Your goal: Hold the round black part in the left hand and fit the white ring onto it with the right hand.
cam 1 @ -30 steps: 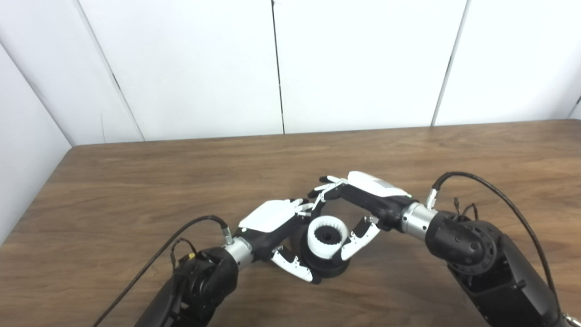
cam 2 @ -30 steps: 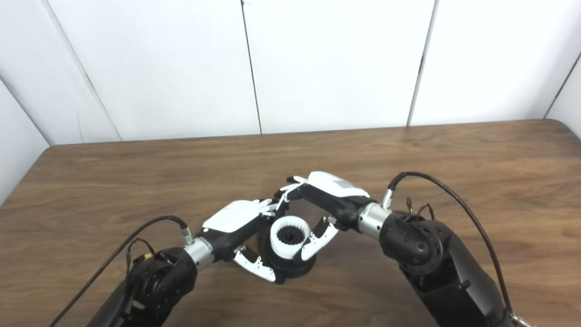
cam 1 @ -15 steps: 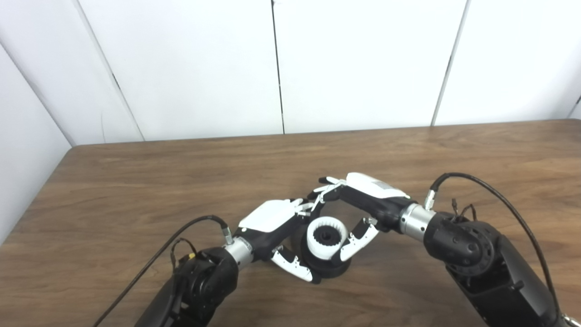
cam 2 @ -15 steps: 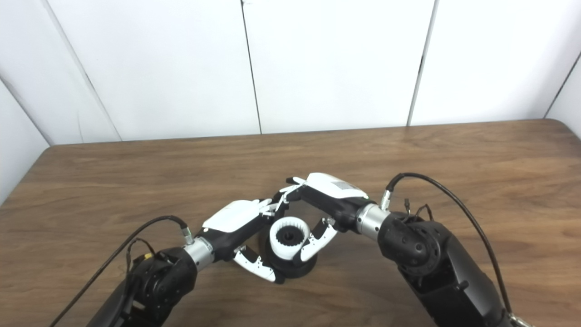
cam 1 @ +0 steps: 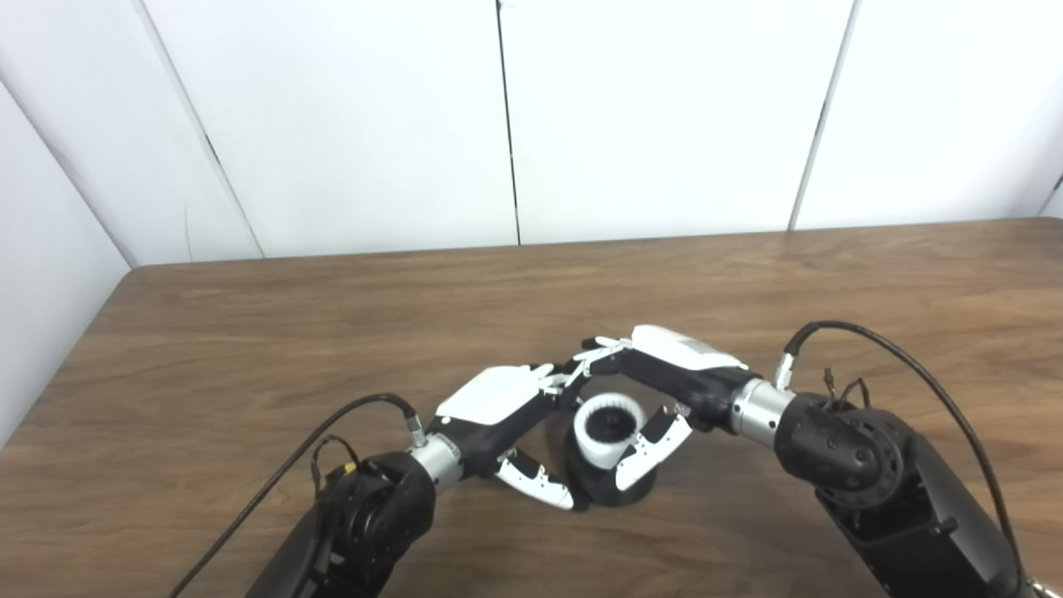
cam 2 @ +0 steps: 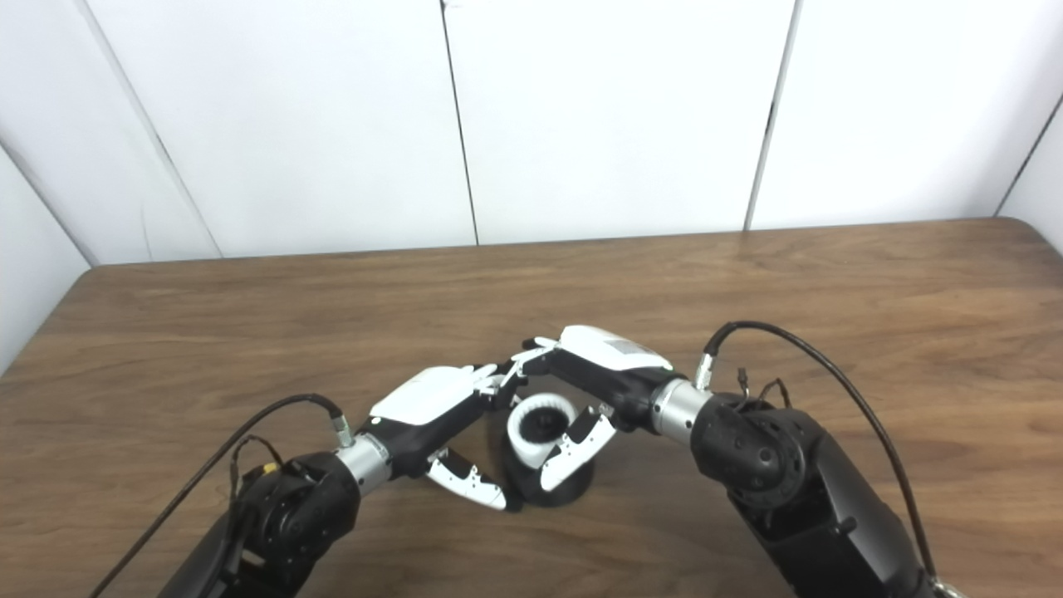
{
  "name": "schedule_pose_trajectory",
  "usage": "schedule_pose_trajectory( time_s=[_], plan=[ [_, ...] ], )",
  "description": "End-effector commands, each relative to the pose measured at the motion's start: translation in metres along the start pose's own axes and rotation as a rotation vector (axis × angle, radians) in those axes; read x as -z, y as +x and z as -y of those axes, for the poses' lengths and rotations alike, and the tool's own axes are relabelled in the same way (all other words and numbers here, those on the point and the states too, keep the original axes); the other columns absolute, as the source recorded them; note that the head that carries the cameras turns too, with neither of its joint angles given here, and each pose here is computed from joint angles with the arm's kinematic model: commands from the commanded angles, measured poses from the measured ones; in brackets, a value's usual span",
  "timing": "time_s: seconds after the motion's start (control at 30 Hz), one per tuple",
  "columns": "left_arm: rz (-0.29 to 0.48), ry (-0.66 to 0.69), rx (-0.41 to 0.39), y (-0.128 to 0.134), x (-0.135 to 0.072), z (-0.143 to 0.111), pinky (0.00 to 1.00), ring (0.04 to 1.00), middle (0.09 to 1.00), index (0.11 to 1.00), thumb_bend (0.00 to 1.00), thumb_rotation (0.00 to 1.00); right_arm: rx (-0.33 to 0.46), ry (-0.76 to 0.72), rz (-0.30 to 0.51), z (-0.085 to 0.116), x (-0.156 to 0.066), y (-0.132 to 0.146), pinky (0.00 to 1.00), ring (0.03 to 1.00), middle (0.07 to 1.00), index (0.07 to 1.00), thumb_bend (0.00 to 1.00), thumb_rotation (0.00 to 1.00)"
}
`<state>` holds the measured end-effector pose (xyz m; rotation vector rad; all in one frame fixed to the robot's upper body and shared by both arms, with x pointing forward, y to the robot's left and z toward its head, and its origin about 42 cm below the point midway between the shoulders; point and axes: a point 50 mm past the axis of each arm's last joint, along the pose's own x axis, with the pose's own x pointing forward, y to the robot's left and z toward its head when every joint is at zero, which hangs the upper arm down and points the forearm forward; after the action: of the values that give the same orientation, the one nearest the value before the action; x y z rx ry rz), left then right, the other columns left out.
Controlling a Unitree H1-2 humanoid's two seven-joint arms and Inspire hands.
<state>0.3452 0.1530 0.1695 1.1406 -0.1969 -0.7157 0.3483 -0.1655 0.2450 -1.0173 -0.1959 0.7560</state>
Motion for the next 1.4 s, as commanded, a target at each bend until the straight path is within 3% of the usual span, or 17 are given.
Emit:
schedule_pose_trajectory(
  time_s=[0.0, 0.6, 0.87, 1.07, 1.37],
  plan=[
    [0.014, 0.023, -0.029, 0.0, -0.004, -0.016, 1.0, 1.0, 0.964, 0.741, 0.99, 0.46, 0.045, -0.027, 0.036, 0.017, -0.01, 0.0, 1.0, 0.975, 0.88, 0.717, 1.0, 0.33],
    [0.012, 0.023, -0.04, 0.0, -0.003, -0.015, 1.0, 1.0, 0.963, 0.767, 1.0, 0.47, 0.085, 0.006, 0.04, 0.023, -0.007, -0.004, 0.96, 0.963, 0.884, 0.728, 1.0, 0.32],
    [-0.001, 0.006, -0.052, -0.004, 0.0, -0.018, 1.0, 1.0, 0.955, 0.821, 1.0, 0.48, 0.142, 0.066, 0.027, 0.026, 0.002, -0.011, 0.88, 0.959, 0.924, 0.82, 1.0, 0.34],
    [-0.025, -0.059, -0.059, -0.009, 0.003, -0.024, 1.0, 1.0, 0.959, 0.86, 1.0, 0.47, 0.176, 0.131, 0.013, 0.025, 0.011, -0.017, 0.84, 0.964, 0.945, 0.842, 1.0, 0.38],
    [-0.058, -0.278, -0.109, -0.026, 0.012, -0.036, 0.99, 1.0, 0.964, 0.911, 1.0, 0.41, 0.234, 0.267, -0.005, 0.023, 0.028, -0.027, 0.91, 0.953, 0.93, 0.851, 1.0, 0.5]
  ],
)
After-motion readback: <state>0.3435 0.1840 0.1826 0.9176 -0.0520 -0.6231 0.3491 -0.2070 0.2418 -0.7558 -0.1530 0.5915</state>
